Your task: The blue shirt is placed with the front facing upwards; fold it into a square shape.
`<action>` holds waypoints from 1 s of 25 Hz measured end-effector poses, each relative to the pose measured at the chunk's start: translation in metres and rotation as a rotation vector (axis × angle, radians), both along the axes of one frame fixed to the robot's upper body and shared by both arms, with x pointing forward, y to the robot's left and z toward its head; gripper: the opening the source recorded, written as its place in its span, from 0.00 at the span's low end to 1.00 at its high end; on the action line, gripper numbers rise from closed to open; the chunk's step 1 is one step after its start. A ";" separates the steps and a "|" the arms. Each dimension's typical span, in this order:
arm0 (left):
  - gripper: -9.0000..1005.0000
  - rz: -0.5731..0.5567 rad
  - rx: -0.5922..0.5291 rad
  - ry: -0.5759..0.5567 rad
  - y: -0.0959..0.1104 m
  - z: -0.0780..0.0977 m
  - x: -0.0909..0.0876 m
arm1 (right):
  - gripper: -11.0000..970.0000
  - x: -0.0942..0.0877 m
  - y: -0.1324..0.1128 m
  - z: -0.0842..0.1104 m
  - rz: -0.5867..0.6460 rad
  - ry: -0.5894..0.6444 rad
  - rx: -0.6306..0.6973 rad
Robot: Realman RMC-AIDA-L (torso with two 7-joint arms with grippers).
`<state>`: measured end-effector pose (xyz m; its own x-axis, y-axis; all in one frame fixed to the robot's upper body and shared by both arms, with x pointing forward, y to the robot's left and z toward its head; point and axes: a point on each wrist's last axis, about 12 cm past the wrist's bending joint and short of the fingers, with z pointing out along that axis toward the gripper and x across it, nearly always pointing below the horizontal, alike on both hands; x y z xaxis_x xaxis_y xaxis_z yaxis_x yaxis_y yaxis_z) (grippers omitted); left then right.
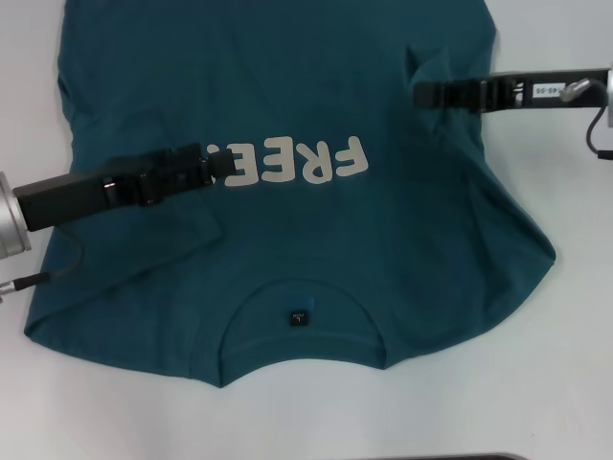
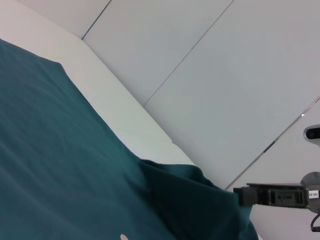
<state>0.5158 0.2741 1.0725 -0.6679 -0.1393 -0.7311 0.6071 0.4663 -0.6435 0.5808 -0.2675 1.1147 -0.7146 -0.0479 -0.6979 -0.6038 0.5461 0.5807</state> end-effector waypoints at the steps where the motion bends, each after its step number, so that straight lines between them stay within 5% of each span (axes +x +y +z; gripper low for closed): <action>1: 0.87 0.001 0.000 0.000 0.000 0.000 0.000 | 0.19 0.000 0.002 0.000 0.010 0.003 -0.004; 10: 0.87 0.000 -0.001 0.001 0.000 0.000 0.000 | 0.21 -0.001 0.008 0.000 0.050 0.014 -0.018; 16: 0.87 0.001 0.000 -0.002 0.000 0.000 0.000 | 0.46 -0.004 -0.001 0.003 0.036 0.004 0.016; 25: 0.87 -0.002 -0.002 -0.002 0.000 0.000 0.000 | 0.64 -0.021 -0.030 0.004 0.026 -0.045 0.049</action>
